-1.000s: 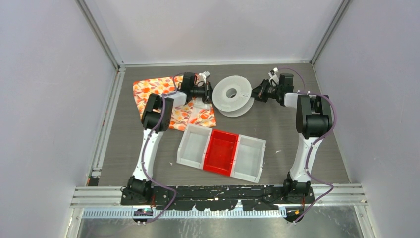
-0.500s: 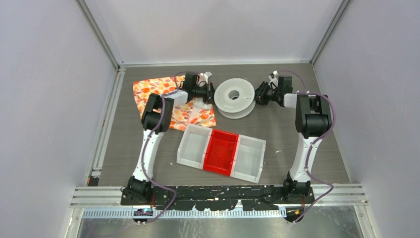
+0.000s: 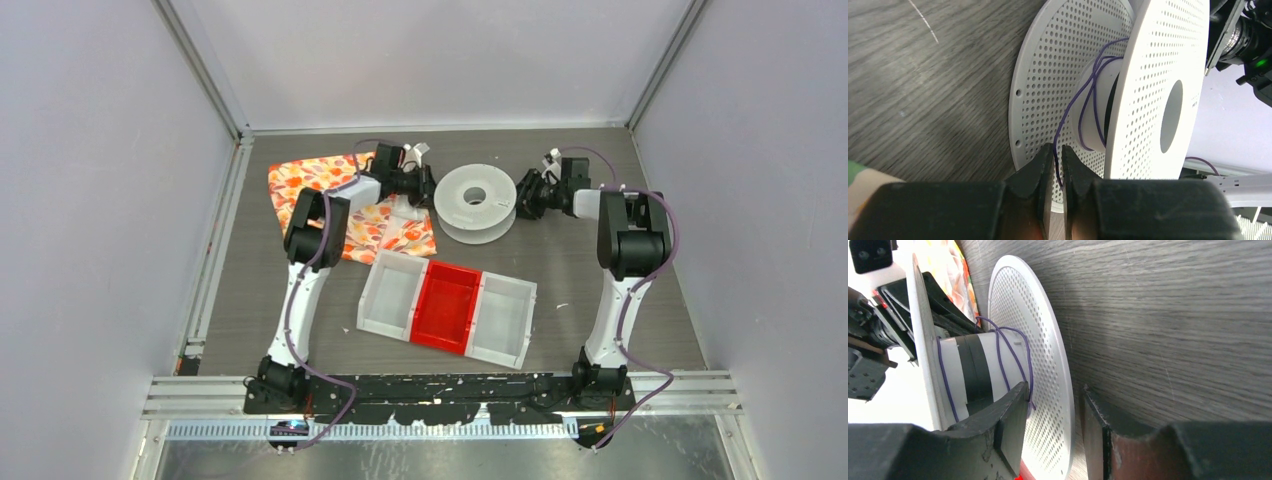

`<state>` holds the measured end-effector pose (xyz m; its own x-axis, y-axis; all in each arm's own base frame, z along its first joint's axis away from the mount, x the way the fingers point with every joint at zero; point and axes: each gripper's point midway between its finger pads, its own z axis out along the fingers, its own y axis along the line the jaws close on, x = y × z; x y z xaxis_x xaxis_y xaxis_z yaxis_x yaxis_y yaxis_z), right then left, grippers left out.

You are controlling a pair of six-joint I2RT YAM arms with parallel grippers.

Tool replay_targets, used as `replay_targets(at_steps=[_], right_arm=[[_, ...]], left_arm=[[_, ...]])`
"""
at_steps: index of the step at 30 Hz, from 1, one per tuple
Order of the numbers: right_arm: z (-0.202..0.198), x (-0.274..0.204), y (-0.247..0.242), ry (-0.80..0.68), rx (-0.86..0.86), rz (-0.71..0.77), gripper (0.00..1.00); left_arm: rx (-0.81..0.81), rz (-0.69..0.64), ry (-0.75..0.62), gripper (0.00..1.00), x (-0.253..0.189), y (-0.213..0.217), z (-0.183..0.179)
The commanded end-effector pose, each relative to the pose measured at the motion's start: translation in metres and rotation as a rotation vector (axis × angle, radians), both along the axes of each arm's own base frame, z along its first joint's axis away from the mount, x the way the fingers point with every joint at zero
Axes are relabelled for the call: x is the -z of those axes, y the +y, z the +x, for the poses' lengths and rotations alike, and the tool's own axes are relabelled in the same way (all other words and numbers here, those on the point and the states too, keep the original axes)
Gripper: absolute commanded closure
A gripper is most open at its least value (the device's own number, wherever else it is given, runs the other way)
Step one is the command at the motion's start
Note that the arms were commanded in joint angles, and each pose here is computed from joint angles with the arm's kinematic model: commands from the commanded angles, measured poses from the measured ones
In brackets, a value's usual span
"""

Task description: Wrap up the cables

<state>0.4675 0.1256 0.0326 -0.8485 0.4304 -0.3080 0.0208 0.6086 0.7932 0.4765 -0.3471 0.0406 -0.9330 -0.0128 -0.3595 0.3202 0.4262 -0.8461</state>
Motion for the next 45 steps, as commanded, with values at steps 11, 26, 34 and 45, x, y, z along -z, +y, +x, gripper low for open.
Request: replay_targets(at_steps=[11, 26, 34, 45], right_arm=[[-0.01, -0.01, -0.043, 0.002, 0.059, -0.131, 0.46], [-0.004, -0.051, -0.068, -0.083, 0.154, -0.188, 0.41], [-0.004, -0.091, -0.088, -0.14, 0.224, -0.26, 0.39], [-0.042, -0.153, -0.139, -0.137, 0.372, -0.57, 0.37]], left_arm=[[-0.001, 0.013, -0.134, 0.78, -0.051, 0.002, 0.008], [-0.014, 0.155, -0.209, 0.61, -0.067, 0.02, 0.009], [-0.02, 0.204, -0.258, 0.6, -0.084, 0.034, 0.009], [-0.142, 0.405, -0.37, 0.6, -0.107, 0.096, 0.024]])
